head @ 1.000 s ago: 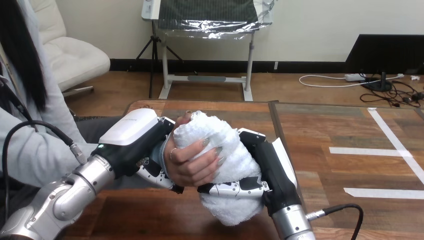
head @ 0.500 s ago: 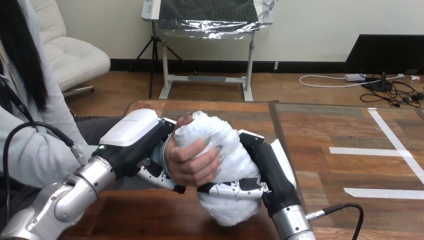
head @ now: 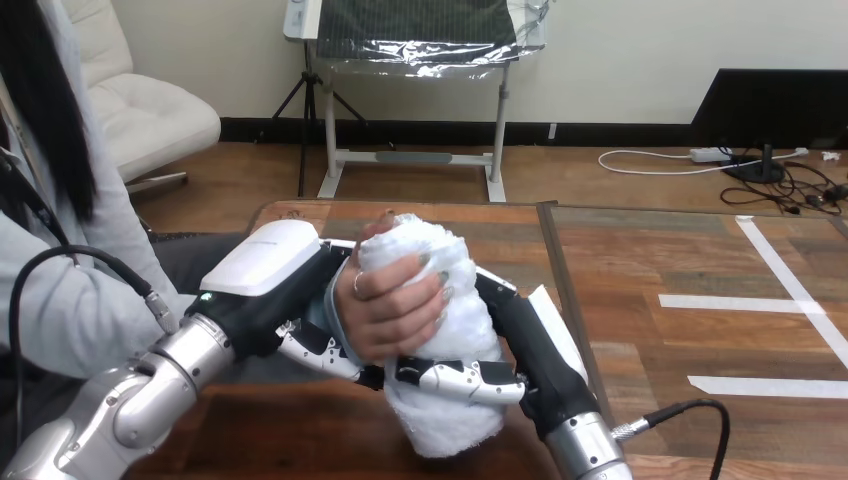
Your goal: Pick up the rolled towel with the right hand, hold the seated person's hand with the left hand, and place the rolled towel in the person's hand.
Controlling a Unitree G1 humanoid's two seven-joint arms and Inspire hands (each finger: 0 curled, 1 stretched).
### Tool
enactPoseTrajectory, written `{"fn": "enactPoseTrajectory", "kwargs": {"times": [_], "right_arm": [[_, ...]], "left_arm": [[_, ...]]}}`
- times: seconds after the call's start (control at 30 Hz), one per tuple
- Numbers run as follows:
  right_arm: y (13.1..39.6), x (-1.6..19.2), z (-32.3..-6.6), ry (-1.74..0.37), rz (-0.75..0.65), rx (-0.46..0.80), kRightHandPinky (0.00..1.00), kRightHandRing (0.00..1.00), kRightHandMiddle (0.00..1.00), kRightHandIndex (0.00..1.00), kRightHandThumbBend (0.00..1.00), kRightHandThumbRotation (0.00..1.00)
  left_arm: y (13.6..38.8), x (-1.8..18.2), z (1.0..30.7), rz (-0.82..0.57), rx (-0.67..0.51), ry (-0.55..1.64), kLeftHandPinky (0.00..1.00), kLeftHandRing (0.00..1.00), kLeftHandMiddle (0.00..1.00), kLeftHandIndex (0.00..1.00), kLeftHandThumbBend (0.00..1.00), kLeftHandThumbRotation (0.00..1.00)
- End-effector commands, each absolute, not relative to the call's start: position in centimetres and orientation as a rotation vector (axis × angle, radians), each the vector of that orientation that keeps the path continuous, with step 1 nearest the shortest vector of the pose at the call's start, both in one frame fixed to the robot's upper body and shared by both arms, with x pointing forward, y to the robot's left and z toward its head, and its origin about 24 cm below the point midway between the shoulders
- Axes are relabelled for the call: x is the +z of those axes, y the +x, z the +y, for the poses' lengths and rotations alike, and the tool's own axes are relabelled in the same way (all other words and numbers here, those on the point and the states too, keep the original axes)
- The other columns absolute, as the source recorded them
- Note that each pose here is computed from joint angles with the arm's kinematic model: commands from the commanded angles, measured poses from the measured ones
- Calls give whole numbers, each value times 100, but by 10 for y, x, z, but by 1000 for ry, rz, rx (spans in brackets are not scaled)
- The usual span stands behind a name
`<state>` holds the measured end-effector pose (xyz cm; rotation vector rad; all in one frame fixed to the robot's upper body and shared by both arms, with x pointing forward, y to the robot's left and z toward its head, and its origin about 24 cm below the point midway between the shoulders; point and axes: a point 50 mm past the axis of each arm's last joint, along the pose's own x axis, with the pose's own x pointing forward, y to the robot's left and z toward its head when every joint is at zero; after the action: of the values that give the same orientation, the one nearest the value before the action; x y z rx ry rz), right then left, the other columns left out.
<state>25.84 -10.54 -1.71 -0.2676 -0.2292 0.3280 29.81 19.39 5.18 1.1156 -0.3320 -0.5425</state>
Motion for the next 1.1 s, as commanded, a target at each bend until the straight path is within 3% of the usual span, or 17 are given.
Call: {"fn": "enactPoseTrajectory", "kwargs": {"times": [0.0, 0.3, 0.63, 1.07], "right_arm": [[268, 0, -102, -260, -320, 343, 86, 89, 89, 94, 100, 96], [266, -3, -109, -289, -315, 350, 96, 97, 97, 99, 100, 100], [263, -6, -118, -304, -303, 361, 100, 100, 100, 100, 100, 100], [259, -10, -127, -282, -292, 358, 100, 100, 100, 100, 100, 100]], "left_arm": [[301, 66, 185, -416, -508, 1105, 73, 68, 71, 76, 100, 41], [296, 58, 181, -397, -506, 1086, 74, 70, 72, 79, 100, 45], [287, 46, 175, -397, -473, 1007, 78, 76, 77, 85, 100, 45], [274, 31, 169, -386, -447, 921, 88, 90, 91, 96, 100, 60]]}}
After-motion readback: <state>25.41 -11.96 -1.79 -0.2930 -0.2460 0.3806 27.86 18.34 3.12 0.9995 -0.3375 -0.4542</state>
